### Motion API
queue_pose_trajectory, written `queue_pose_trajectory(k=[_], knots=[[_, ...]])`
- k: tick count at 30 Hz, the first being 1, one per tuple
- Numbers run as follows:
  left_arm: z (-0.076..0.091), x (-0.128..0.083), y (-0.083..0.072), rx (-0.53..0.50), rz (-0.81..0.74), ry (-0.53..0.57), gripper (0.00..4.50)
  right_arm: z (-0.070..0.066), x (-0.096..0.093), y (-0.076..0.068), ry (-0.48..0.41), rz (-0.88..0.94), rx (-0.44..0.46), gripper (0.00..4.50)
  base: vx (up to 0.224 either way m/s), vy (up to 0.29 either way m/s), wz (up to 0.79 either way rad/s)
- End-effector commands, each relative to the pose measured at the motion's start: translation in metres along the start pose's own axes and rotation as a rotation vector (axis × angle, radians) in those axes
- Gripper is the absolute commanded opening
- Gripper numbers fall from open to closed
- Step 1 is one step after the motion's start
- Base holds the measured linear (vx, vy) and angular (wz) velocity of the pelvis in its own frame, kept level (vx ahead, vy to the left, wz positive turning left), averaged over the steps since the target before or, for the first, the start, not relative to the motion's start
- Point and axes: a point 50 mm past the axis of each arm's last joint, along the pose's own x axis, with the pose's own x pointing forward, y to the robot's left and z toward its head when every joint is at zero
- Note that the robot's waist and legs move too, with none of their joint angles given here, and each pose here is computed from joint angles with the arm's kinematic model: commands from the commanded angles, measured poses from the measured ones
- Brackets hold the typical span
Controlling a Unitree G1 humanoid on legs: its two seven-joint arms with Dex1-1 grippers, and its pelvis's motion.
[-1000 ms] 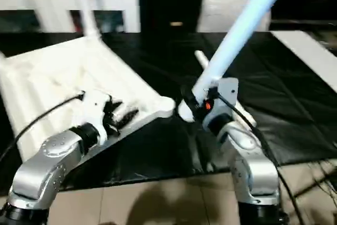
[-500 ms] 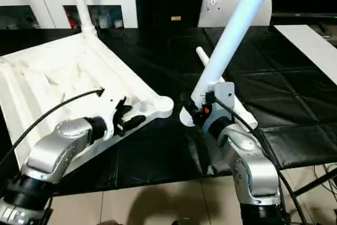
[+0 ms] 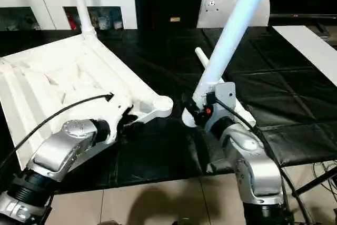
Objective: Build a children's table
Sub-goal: Pick table leg, then insert table leg to table base
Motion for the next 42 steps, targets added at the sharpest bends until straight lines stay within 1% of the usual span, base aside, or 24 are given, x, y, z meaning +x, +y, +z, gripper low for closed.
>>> queue_pose_trajectory(k=[1,4,6,7,8,9,11,13,15,18,20,22,25,26,27,28,29,30,32,33,34,36,39,42], knots=[[0.0,0.001,0.004,0.005,0.008,0.025,0.93,0.005,0.002,0.002,-0.013,0.017,-0.019,1.92,0.0,0.0,0.0],[0.003,0.002,0.002,-0.001,-0.024,0.003,0.81,0.005,0.002,0.002,-0.009,0.022,-0.021,1.92,0.0,0.0,0.0],[0.004,0.002,0.001,0.004,-0.034,0.0,0.57,0.005,0.002,0.002,-0.003,0.029,-0.025,1.92,0.0,0.0,0.0],[0.004,0.002,0.001,0.004,-0.034,0.0,0.57,0.005,0.002,0.002,-0.003,0.029,-0.025,1.92,0.0,0.0,0.0],[0.004,0.004,0.001,0.02,-0.042,0.011,0.43,0.004,0.003,0.003,0.004,0.041,-0.034,1.92,0.0,0.0,0.0],[0.003,0.004,0.001,0.026,-0.043,0.017,0.43,0.004,0.004,0.003,0.006,0.044,-0.037,1.92,0.0,0.0,0.0],[0.002,0.005,0.002,0.04,-0.042,0.031,0.25,0.004,0.004,0.003,0.006,0.046,-0.038,1.92,0.0,0.0,0.0],[-0.004,0.007,0.005,0.074,-0.039,0.076,0.12,0.004,0.005,0.002,0.005,0.052,-0.044,1.92,0.0,0.0,0.0],[-0.005,0.007,0.006,0.093,-0.041,0.091,0.03,0.004,0.006,0.002,0.005,0.056,-0.047,1.92,0.0,0.0,0.0],[-0.005,0.005,0.01,0.125,-0.038,0.096,0.03,0.005,0.008,0.002,0.005,0.065,-0.054,1.92,0.0,0.0,0.0],[-0.004,-0.001,0.012,0.174,-0.065,0.074,0.0,0.006,0.011,0.005,0.01,0.094,-0.069,1.92,0.0,0.0,0.0],[-0.002,-0.005,0.014,0.196,-0.068,0.045,0.0,0.006,0.013,0.007,0.014,0.11,-0.08,1.92,0.0,0.0,0.0],[0.001,-0.016,0.013,0.209,-0.175,-0.053,0.0,0.007,0.018,0.012,0.016,0.155,-0.102,1.92,0.0,0.0,0.0],[0.002,-0.02,0.011,0.237,-0.226,-0.087,0.0,0.008,0.019,0.013,0.017,0.169,-0.104,1.92,0.0,0.0,0.0],[-0.001,-0.029,0.007,0.269,-0.333,-0.107,0.0,0.008,0.022,0.015,0.013,0.203,-0.1,1.92,0.0,0.0,0.0],[-0.001,-0.029,0.007,0.269,-0.333,-0.107,0.0,0.008,0.022,0.015,0.013,0.203,-0.1,1.92,0.0,0.0,0.0],[-0.007,-0.036,0.005,0.276,-0.412,-0.081,0.0,0.009,0.025,0.017,0.01,0.242,-0.101,1.92,0.0,0.0,0.0],[-0.009,-0.038,0.005,0.275,-0.43,-0.069,0.0,0.009,0.026,0.018,0.01,0.257,-0.101,1.92,0.0,0.0,0.0],[-0.01,-0.039,0.005,0.272,-0.439,-0.063,0.0,0.01,0.027,0.019,0.01,0.293,-0.094,1.92,0.0,0.0,0.0],[-0.011,-0.039,0.006,0.269,-0.443,-0.059,0.0,0.01,0.027,0.019,0.013,0.319,-0.083,1.92,0.0,0.0,0.0],[-0.014,-0.039,0.008,0.271,-0.441,-0.05,0.0,0.009,0.028,0.021,0.024,0.38,-0.049,1.92,0.0,0.0,0.0],[-0.015,-0.039,0.011,0.278,-0.433,-0.052,0.0,0.008,0.028,0.023,0.037,0.434,-0.038,1.92,0.0,0.0,0.0],[-0.014,-0.039,0.014,0.29,-0.422,-0.057,0.0,0.005,0.028,0.027,0.061,0.501,-0.052,1.92,0.0,0.0,0.0],[-0.013,-0.036,0.018,0.318,-0.349,-0.072,0.0,0.002,0.028,0.031,0.078,0.547,-0.068,1.92,0.0,0.0,0.0]])
